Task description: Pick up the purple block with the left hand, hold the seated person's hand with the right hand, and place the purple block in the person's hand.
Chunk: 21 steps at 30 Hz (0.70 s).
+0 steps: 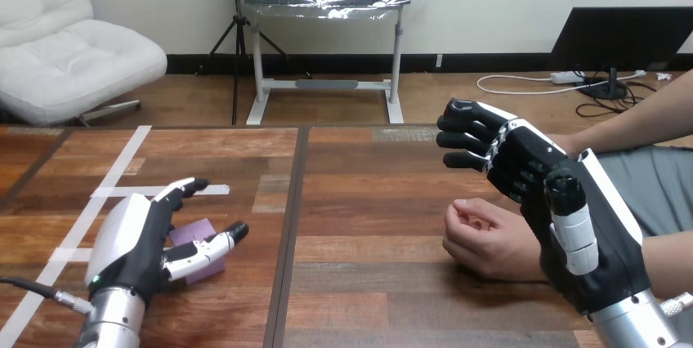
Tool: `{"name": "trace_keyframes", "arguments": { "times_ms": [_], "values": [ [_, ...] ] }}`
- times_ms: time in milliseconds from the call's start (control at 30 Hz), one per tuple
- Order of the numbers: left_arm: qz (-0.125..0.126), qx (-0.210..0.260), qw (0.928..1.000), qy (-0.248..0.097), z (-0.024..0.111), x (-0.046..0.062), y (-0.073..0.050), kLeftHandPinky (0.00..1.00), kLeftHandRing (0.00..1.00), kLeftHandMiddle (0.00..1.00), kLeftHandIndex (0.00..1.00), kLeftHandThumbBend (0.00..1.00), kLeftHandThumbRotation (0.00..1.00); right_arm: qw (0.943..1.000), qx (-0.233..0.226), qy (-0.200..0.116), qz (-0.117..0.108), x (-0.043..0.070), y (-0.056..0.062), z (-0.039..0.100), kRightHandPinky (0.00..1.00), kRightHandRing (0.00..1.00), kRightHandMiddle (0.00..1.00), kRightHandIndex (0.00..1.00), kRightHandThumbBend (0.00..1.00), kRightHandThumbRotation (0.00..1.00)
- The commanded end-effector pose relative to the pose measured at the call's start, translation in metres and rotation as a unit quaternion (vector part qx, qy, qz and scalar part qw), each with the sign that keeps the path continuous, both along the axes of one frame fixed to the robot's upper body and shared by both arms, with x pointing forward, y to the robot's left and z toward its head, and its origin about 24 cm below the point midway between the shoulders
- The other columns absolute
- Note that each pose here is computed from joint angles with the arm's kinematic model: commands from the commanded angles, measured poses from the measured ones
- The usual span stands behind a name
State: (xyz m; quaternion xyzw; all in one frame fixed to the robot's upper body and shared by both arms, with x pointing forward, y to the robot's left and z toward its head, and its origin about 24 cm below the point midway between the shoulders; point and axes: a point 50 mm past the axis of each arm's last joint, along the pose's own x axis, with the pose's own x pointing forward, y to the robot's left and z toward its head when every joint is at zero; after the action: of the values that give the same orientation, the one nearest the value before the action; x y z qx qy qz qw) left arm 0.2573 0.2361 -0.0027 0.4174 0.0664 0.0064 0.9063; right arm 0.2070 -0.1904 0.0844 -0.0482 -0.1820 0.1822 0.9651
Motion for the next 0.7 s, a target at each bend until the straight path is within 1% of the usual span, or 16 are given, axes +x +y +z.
{"name": "trace_keyframes", "arguments": {
  "times_ms": [0, 400, 667],
  "values": [
    [-0.011, 0.024, 0.9989, -0.04, 0.0213, 0.0234, 0.0019, 0.73, 0.84, 0.85, 0.82, 0.77, 0.51, 0.9985, 0.0, -0.055, -0.002, 0.0087, -0.0006, 0.021, 0.77, 0.82, 0.83, 0.82, 0.91, 0.98],
    [-0.01, 0.036, 0.9992, -0.018, 0.0159, 0.0287, 0.0034, 0.75, 0.84, 0.85, 0.82, 0.77, 0.48, 0.9985, 0.001, -0.055, 0.0, 0.0082, -0.0009, 0.0217, 0.77, 0.81, 0.83, 0.82, 0.92, 0.98],
    [-0.008, 0.045, 0.9989, -0.005, 0.0116, 0.0316, 0.0044, 0.76, 0.84, 0.85, 0.82, 0.79, 0.5, 0.9984, 0.0, -0.057, 0.0, 0.0075, -0.0016, 0.0224, 0.77, 0.82, 0.83, 0.82, 0.92, 0.98]
  ]
}}
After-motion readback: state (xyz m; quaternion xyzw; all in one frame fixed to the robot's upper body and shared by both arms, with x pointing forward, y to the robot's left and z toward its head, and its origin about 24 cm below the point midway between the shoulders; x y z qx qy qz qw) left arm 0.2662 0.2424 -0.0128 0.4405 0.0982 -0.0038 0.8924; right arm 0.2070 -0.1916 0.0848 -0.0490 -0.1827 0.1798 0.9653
